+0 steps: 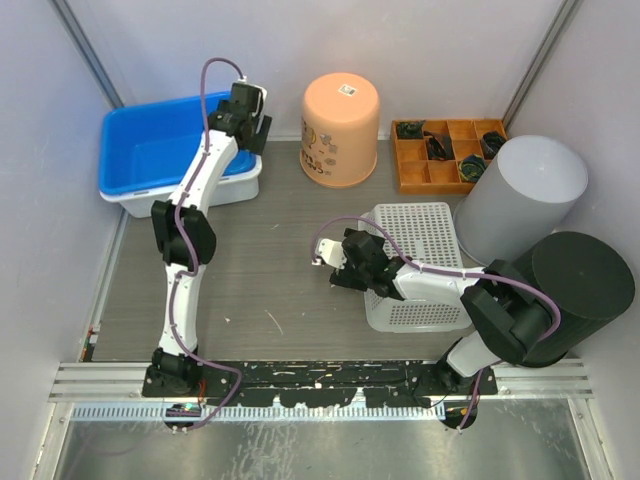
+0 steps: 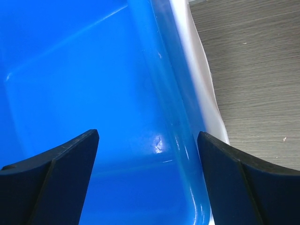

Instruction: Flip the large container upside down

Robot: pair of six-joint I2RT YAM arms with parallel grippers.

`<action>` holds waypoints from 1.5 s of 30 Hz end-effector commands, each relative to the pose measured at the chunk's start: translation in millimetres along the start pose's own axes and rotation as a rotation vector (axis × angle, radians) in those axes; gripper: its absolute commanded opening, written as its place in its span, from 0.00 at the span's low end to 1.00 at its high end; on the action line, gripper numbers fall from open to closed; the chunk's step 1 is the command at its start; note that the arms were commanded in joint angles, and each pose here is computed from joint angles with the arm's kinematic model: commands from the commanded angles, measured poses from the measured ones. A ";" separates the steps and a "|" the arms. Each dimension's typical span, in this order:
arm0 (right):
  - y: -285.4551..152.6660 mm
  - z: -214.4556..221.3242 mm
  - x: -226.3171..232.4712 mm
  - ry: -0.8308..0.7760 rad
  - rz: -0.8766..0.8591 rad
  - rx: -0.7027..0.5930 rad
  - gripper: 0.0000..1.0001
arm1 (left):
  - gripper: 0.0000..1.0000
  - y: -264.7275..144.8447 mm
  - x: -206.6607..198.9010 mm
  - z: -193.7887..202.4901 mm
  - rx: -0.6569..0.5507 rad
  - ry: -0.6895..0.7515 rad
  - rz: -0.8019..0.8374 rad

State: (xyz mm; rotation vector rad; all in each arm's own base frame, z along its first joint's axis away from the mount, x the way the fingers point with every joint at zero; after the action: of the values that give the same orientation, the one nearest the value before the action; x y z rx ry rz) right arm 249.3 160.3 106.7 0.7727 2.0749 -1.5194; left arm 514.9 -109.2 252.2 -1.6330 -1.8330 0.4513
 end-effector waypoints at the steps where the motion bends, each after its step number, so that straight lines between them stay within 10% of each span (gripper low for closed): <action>1: -17.8 75.6 30.5 0.063 -0.068 0.422 1.00 | 0.84 7.3 5.2 -3.6 -0.029 0.022 -0.049; 6: -17.3 75.4 30.3 0.063 -0.062 0.418 1.00 | 0.64 22.1 0.1 19.3 0.060 0.068 -0.049; 12: -17.0 74.5 28.5 0.060 -0.055 0.414 1.00 | 0.00 33.0 -8.7 48.3 0.190 0.079 -0.011; 21: -19.5 76.0 25.3 0.059 -0.028 0.415 1.00 | 0.00 -2.1 -5.3 27.5 0.187 0.126 0.093; 45: -46.7 76.0 -27.9 0.186 0.260 0.349 1.00 | 0.00 -295.9 119.9 -78.5 -0.499 0.414 0.024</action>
State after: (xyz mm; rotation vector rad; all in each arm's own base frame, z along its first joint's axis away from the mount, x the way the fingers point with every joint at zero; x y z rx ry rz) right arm 252.2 143.5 141.2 0.9866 2.0327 -1.3832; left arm 374.2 -79.5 460.9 -1.9442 -1.5860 -0.0042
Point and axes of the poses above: each gripper's point midway between its finger pads, its own y axis out along the fingers, its own x axis along the line the jaws close on, z = x × y, the point moved 9 cm from there along -y, back along the fingers, and after that the axes turned 9 degrees about -y, right-handed, at the moved point
